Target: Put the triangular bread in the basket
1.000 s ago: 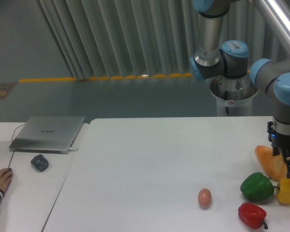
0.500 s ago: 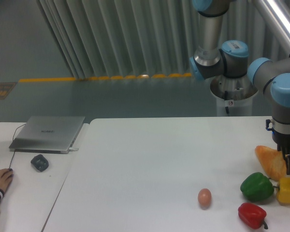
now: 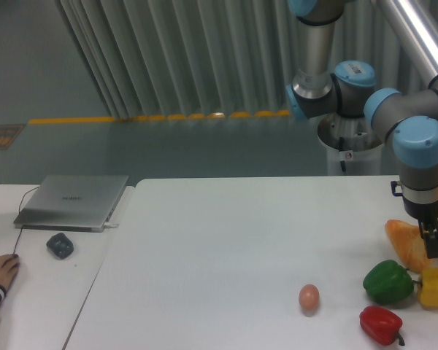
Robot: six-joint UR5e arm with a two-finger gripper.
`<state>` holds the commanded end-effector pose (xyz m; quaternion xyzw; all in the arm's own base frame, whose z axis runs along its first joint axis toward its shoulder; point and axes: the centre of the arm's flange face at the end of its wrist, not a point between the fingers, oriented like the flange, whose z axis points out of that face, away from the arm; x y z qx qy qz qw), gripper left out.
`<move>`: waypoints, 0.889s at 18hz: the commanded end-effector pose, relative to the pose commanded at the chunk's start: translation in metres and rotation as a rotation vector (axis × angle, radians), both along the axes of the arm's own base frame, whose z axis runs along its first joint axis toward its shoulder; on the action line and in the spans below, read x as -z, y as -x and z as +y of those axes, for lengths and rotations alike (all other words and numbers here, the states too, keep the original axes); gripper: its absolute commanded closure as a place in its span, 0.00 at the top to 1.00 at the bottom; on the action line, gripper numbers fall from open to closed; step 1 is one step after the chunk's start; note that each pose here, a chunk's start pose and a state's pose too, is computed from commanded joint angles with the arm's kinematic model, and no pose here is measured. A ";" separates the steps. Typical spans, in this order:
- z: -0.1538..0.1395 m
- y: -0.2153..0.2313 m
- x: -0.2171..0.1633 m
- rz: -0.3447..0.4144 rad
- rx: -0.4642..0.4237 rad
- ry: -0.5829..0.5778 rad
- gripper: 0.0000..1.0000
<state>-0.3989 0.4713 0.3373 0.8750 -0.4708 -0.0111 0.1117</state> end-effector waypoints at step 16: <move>-0.003 -0.001 0.009 -0.004 -0.002 0.007 1.00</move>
